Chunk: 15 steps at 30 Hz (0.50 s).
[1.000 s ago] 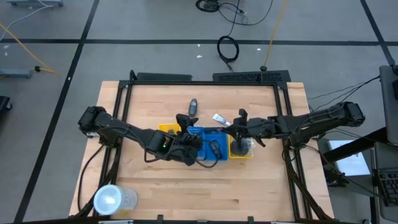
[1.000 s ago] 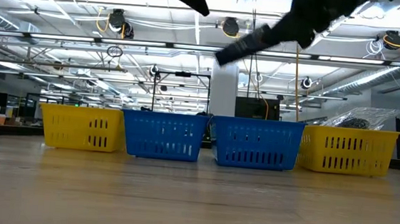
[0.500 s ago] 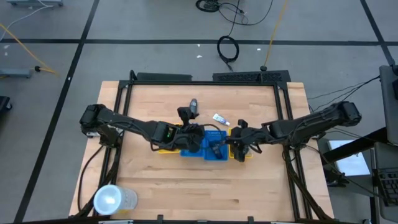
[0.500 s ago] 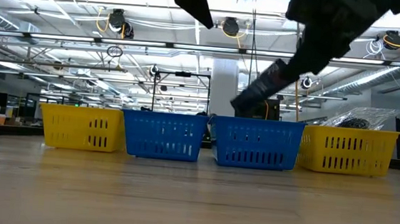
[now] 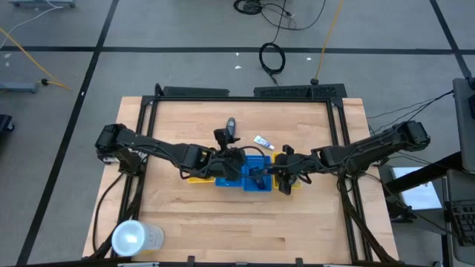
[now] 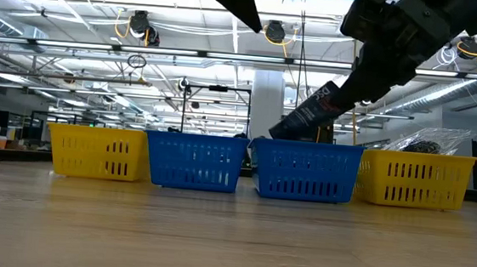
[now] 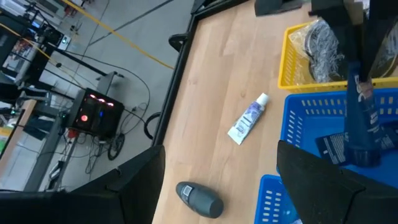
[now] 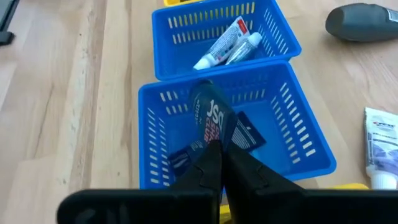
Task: Pick & Place Travel size toiletries
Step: Put the blue shaving cream into the right blue basket
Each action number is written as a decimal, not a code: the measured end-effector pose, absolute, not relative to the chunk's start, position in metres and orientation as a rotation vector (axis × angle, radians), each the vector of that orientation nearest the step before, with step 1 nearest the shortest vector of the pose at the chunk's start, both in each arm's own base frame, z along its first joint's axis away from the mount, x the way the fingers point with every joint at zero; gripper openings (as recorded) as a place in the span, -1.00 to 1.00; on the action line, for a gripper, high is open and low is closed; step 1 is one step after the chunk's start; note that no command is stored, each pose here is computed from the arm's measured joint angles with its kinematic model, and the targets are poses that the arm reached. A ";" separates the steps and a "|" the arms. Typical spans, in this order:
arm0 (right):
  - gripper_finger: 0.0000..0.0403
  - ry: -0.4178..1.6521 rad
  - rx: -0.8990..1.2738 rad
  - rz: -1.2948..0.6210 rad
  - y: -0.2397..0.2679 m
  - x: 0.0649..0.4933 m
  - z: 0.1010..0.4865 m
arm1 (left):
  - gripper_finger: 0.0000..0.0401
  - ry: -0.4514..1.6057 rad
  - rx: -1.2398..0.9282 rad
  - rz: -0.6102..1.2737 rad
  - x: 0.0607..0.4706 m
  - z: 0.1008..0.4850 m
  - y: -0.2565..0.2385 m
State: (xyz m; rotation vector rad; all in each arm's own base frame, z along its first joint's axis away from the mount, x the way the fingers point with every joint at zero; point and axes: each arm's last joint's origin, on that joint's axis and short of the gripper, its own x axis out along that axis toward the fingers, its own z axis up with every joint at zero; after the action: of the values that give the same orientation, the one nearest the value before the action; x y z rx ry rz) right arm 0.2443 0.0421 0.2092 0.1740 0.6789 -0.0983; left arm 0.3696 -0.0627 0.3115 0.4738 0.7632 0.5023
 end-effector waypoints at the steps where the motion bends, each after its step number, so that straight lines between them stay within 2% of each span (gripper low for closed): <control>1: -1.00 0.673 0.167 -0.092 0.042 0.244 0.208 | 0.50 0.759 0.476 0.501 0.370 0.312 -0.063; 5: -0.97 0.628 0.158 -0.077 0.042 0.245 0.206 | 0.50 0.754 0.477 0.501 0.371 0.312 -0.063; 15: -0.75 0.599 0.162 -0.074 0.041 0.244 0.201 | 0.50 0.753 0.475 0.501 0.371 0.312 -0.063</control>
State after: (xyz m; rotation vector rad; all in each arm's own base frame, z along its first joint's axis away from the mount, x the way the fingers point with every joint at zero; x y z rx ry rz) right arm 0.2438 0.0414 0.2011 0.1624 0.5988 -0.0744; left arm 0.3706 -0.0626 0.3124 0.4752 0.7533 0.5009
